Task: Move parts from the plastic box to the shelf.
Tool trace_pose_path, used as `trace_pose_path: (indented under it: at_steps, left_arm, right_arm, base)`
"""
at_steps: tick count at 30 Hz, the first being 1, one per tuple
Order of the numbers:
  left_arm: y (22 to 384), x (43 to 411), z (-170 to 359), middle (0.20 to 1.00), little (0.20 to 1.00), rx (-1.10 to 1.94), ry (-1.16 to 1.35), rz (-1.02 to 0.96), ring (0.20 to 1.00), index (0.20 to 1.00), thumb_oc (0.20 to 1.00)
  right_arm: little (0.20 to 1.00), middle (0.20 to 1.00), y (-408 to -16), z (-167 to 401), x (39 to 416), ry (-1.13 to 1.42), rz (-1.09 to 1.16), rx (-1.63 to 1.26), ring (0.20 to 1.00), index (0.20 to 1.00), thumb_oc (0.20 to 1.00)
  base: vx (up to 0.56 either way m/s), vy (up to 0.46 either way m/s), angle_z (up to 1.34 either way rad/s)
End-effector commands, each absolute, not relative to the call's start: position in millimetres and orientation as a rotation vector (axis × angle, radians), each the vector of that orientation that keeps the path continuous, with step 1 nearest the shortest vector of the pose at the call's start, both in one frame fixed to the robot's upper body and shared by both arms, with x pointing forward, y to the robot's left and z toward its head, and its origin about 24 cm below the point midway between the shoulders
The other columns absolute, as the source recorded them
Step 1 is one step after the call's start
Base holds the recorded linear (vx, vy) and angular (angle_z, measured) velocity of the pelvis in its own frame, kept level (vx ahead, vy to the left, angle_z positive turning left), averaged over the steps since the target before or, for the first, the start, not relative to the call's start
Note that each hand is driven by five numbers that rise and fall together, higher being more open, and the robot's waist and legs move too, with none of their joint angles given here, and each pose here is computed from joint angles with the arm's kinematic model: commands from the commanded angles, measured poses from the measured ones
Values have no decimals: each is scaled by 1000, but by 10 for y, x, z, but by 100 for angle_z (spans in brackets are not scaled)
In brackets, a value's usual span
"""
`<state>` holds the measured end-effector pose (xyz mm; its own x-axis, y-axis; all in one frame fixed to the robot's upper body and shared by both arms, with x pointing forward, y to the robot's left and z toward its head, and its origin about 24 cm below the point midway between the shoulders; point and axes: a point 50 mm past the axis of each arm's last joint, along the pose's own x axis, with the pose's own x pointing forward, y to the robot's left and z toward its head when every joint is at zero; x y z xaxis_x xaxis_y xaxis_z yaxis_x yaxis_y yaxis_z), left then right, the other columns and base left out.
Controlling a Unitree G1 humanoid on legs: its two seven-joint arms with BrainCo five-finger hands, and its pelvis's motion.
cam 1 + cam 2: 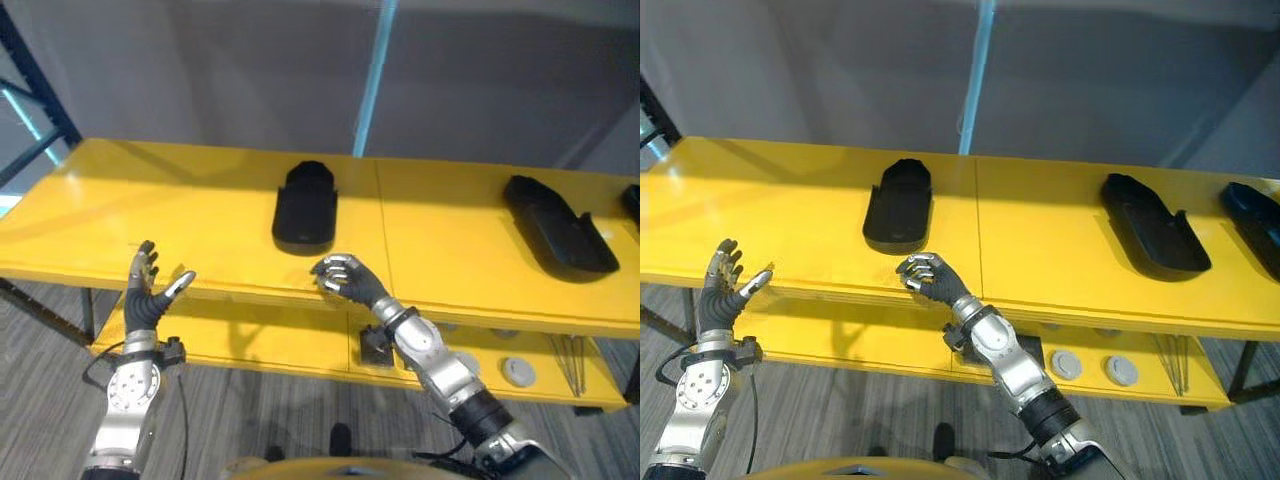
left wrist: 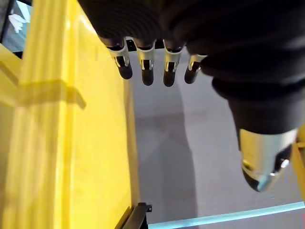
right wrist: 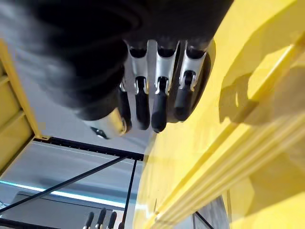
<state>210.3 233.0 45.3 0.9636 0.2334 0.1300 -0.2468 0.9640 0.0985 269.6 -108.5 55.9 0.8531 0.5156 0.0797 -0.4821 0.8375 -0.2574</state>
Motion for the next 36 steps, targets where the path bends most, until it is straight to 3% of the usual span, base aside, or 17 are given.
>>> trace_pose_path:
  at_steps: [1,9,36]
  left_arm:
    - [2325,2257,698,1000,1000,140,-231,171,1000,1000,1000]
    - [2175,2308,738,1000,1000,100,-242,75,1000,1000,1000]
    - [2013,2409,659,1000,1000,128,-195,-19,1000,1000,1000]
  right_arm:
    - [200,200,-932,819,2866,-266,487,-148,200,200,200]
    - [200,200,-925,943,3086,-287,394,-105,200,200,200]
    - [200,200,-924,1056,3321,-292,322,-140,200,200,200]
  base:
    - [-2,-4,21]
    - [-9,-3,13]
    - [-9,-1,6]
